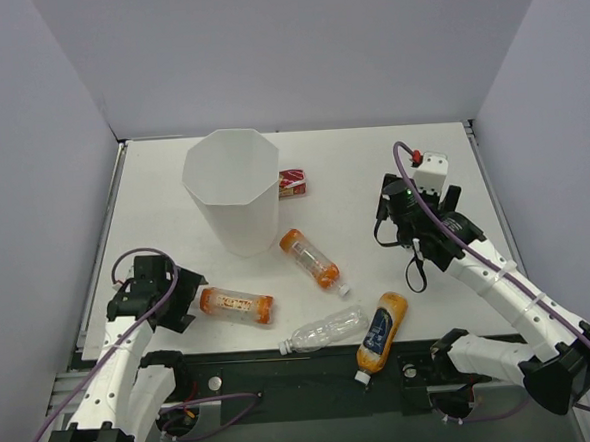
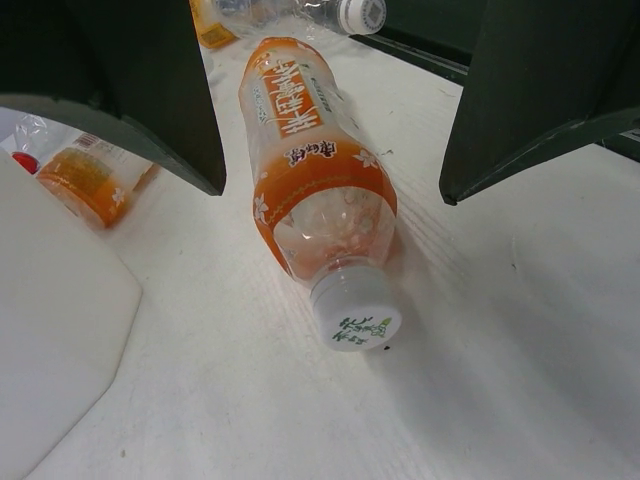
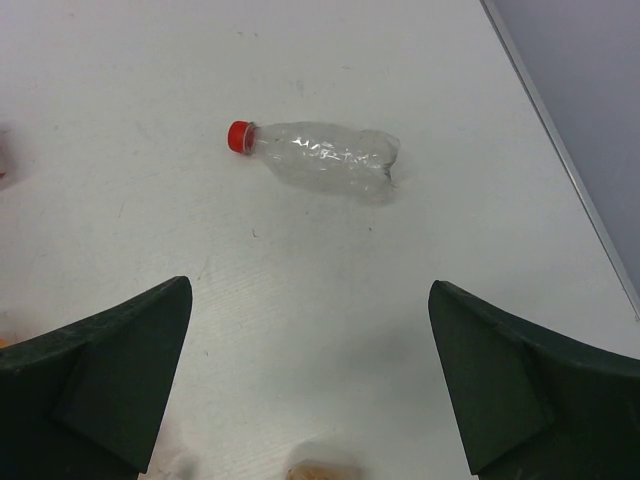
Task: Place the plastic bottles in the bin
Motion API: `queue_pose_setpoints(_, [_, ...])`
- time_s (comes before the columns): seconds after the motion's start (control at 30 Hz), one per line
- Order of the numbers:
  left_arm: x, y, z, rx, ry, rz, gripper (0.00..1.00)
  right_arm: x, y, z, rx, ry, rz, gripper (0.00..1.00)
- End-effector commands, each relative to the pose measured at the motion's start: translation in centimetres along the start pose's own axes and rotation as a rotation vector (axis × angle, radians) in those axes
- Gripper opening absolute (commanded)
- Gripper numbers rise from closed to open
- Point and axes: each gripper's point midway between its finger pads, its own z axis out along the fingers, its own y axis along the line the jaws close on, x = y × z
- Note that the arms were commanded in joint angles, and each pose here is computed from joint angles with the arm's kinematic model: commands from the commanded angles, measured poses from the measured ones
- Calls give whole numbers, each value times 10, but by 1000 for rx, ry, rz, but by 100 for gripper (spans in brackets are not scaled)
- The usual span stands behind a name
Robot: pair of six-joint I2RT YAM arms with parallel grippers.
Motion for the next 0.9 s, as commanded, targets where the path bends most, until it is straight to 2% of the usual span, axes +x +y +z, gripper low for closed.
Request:
queue_pose_setpoints(0.0, [0,-4,6,20,-6,-57,100,-6,-5,-5,-4,-33,27,99])
queue_pose_setpoints(0.17, [-2,-10,17,72,-22,-91,100,-8,-5,-6,-10,-31,14,99])
queue_pose_setpoints(0.47, [3,4,30,28,-7,-114,100,-9,-8,-4,19,-28,17,99])
queue_pose_setpoints(0.5, [-1,5,32,23,-33,-113,92,-7,-6,-4,14,-22,13,99])
queue_pose_setpoints(0.7, [-6,-2,25,46,-52,-100,69,-2,-11,-3,36,-13,14,98])
queue_pose_setpoints(0.8, [-20,-11,3,52,-112,-79,60,0,-14,-2,54,-12,17,98])
queue_pose_setpoints(0.83, [-29,-23,-13,80,-143,-64,55,1,-14,-2,59,-11,17,98])
queue_pose_setpoints(0.87, [-34,-19,-22,60,-169,-51,50,2,-15,-2,64,-7,11,98])
